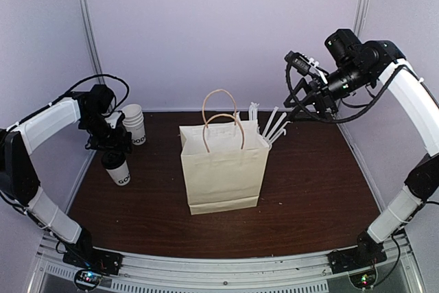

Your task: Pack the takeout coffee

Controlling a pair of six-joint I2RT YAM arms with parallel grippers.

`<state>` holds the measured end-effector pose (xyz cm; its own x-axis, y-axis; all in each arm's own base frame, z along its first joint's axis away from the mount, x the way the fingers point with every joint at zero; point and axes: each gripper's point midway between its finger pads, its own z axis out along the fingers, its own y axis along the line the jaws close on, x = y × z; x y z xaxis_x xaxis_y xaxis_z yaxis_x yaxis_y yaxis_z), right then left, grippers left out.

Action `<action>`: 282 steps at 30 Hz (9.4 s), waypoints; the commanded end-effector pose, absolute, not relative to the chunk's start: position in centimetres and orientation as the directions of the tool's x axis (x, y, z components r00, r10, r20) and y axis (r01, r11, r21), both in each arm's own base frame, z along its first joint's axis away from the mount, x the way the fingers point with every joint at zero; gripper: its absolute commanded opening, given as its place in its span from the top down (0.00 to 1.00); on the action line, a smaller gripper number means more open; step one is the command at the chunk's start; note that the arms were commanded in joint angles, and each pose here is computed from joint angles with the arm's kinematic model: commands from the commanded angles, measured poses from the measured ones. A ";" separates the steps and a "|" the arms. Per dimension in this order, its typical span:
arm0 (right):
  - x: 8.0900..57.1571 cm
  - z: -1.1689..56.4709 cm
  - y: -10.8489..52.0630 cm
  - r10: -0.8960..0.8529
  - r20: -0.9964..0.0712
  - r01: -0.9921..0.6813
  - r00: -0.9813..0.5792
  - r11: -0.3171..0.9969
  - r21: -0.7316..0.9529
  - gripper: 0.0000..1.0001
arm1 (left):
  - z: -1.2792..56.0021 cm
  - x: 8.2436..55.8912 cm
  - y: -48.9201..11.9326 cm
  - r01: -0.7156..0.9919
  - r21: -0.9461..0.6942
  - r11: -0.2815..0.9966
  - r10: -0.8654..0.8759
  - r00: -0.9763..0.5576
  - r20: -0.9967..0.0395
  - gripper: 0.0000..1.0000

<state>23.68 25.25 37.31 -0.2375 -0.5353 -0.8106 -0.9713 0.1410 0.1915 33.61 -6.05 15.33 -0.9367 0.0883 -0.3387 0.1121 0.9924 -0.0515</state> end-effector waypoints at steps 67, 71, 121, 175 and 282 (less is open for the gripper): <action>24.0 36.4 24.0 -0.555 -0.803 -0.971 -0.217 0.203 0.122 0.22 | 23.4 26.7 -12.5 0.298 -0.201 0.933 0.186 -0.879 -0.440 0.34; 24.7 36.7 23.6 -0.542 -0.808 -0.966 -0.231 0.228 0.123 0.23 | 24.8 22.3 -14.6 0.399 -0.193 0.896 0.286 -0.854 -0.435 0.35; 27.7 32.1 12.3 -0.437 -0.777 -0.811 -0.454 0.563 0.158 0.22 | 15.6 11.6 -56.9 0.993 -0.108 -0.044 0.836 -0.022 -0.548 0.20; 11.9 15.9 24.0 -0.736 -0.118 -0.726 0.666 -0.677 0.119 0.07 | 38.8 20.9 -29.5 0.753 0.201 0.626 0.422 -0.110 -0.900 0.02; 21.8 45.3 23.0 -0.518 -0.847 -0.945 0.120 0.201 -0.257 0.28 | 28.5 29.8 -37.1 0.927 -0.205 0.315 0.618 -0.364 -0.696 0.82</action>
